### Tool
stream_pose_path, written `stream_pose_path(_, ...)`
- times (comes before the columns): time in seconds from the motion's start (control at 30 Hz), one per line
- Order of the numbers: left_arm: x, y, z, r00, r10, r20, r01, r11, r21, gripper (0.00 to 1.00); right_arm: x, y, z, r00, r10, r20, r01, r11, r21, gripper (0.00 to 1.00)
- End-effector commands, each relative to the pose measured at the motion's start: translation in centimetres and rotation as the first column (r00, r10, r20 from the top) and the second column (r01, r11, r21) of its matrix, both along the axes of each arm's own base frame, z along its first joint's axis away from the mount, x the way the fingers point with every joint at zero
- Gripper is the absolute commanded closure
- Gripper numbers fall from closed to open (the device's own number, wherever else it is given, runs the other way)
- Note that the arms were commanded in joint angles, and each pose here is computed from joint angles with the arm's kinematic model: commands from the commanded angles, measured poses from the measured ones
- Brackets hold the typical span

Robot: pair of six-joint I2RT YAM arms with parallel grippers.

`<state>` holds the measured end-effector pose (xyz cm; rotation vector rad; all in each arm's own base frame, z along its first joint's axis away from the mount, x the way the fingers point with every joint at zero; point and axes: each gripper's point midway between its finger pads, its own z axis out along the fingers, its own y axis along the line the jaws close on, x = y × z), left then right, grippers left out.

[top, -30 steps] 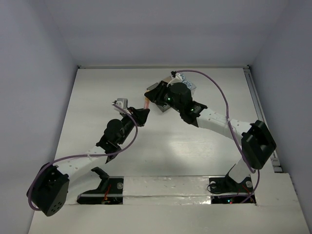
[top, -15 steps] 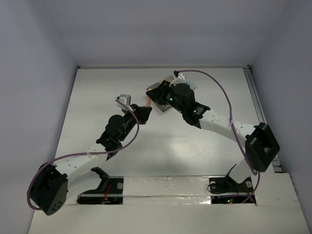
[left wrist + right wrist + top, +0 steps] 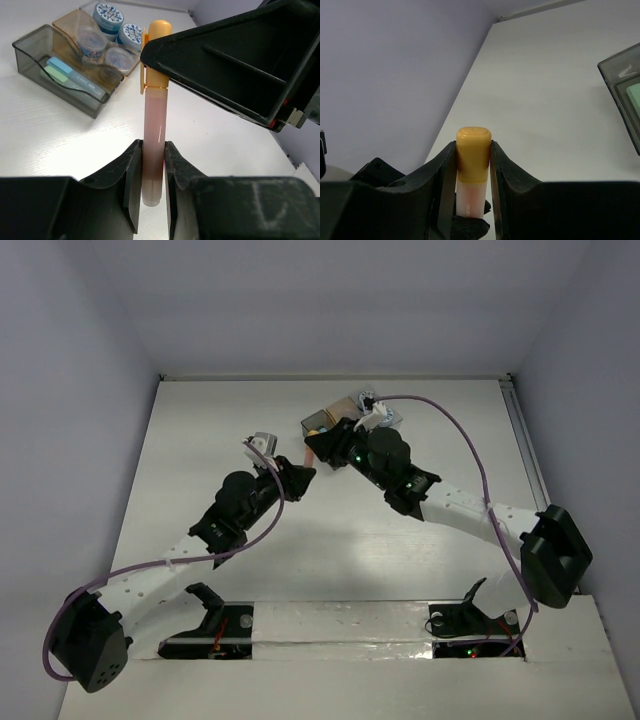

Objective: Sort the stationery into containers
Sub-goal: Close the pen cap on the pen.

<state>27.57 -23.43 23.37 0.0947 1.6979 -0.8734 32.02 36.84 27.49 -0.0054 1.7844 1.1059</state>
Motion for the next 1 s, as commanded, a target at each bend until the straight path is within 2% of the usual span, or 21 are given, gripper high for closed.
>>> stream_pose_path(0.0,2.6,4.5,15.1,0.913,0.278,0.3,-0.187,0.936,-0.299,1.0,-8.5,1.0,-10.5,0.948,0.227,-0.225,-0.281,0.928,-0.246,1.0)
stream_pose_path(0.13,3.0,5.3,16.4,0.897,0.302,0.324,-0.198,0.928,-0.316,1.0,-8.8,0.4,-11.0,0.947,0.217,-0.237,-0.275,0.928,-0.251,1.0)
stream_pose_path(0.5,4.0,4.4,19.9,0.883,0.279,0.377,-0.144,0.927,-0.346,1.0,-10.9,0.1,-13.7,0.924,0.226,-0.308,-0.311,0.913,-0.263,1.0)
stream_pose_path(0.73,3.8,6.3,22.8,0.835,0.327,0.442,-0.19,0.926,-0.326,1.0,-11.5,-1.3,-14.8,0.92,0.209,-0.33,-0.321,0.887,-0.333,1.0)
stream_pose_path(0.83,3.8,5.3,21.6,0.859,0.286,0.425,-0.15,0.934,-0.325,1.0,-11.4,-1.1,-14.3,0.921,0.208,-0.329,-0.315,0.895,-0.317,1.0)
stream_pose_path(0.93,4.3,3.9,18.5,0.902,0.229,0.366,-0.112,0.942,-0.315,1.0,-9.6,-1.6,-12.5,0.945,0.139,-0.296,-0.231,0.925,-0.303,1.0)
stream_pose_path(0.97,4.6,3.5,16.4,0.922,0.213,0.323,-0.11,0.945,-0.308,1.0,-7.6,-2.4,-10.5,0.964,0.081,-0.254,-0.154,0.948,-0.279,0.88)
